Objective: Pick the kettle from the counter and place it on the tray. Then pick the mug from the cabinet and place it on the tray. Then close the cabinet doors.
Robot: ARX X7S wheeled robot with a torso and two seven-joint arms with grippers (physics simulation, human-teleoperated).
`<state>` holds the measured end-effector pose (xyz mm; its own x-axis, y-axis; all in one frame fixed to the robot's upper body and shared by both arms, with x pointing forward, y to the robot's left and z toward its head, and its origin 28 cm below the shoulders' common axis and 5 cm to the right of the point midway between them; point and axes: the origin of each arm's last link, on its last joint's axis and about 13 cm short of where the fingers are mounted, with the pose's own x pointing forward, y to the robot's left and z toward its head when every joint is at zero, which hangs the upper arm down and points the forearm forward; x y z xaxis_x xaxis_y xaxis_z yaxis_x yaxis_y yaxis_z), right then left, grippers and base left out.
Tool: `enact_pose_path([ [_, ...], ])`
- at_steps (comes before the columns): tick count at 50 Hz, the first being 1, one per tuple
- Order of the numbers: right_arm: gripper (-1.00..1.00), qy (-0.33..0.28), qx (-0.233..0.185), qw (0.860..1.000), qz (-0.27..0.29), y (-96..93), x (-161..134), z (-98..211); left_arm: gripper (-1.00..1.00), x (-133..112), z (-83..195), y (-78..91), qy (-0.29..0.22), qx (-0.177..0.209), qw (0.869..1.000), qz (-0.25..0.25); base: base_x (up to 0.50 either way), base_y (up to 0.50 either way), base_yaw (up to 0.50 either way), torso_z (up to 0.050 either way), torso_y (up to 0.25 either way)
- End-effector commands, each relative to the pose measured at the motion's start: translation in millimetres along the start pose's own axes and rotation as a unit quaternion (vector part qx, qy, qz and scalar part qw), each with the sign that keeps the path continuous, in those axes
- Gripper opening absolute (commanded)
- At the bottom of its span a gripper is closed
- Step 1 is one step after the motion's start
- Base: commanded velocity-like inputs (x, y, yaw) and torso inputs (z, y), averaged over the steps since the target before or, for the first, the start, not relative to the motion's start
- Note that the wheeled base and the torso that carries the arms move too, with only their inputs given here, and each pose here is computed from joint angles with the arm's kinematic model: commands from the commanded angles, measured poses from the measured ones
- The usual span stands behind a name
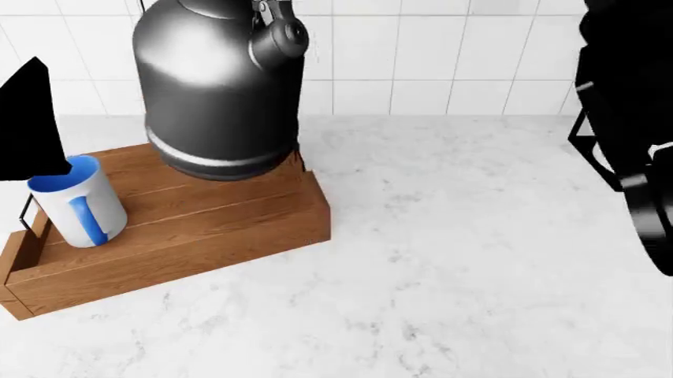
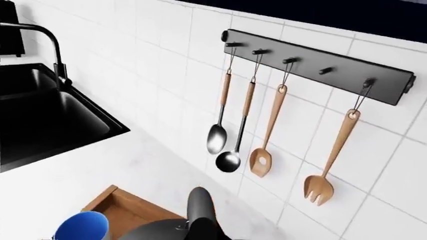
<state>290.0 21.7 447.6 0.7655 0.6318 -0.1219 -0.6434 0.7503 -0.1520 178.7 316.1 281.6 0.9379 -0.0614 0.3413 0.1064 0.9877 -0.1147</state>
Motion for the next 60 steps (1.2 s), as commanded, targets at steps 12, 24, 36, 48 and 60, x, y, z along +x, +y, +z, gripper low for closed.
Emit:
enact_pose_path([
  [12,-1.00,-0.120,-0.017,0.991,-0.064,-8.8,81.0,-58.2,1.00,-8.3,-9.7,12.3,0.006,-0.004,1.000,-0.002,0.00,0.00,0.00,0.001,0.002],
  [24,-1.00,-0.113,-0.002,0.993,-0.046,2.5,91.0,-90.0,1.00,-11.6,-21.9,21.7,0.016,-0.013,1.000,0.013,0.00,0.00,0.00,0.000,0.002],
  [36,-1.00,-0.119,0.001,0.992,-0.030,12.1,92.0,-97.2,1.00,-15.6,-29.9,33.0,0.018,-0.024,0.999,0.030,0.00,0.00,0.00,0.001,0.003],
  [48,-1.00,-0.107,0.000,0.994,-0.028,13.2,94.0,-107.0,1.00,-17.0,-31.6,34.9,0.018,-0.027,0.999,0.033,0.00,0.00,0.00,0.001,0.002],
  [60,1.00,-0.097,-0.004,0.995,-0.019,14.6,94.9,-112.9,1.00,-18.8,-32.2,36.5,0.017,-0.028,0.999,0.036,0.00,0.00,0.00,0.001,0.003],
])
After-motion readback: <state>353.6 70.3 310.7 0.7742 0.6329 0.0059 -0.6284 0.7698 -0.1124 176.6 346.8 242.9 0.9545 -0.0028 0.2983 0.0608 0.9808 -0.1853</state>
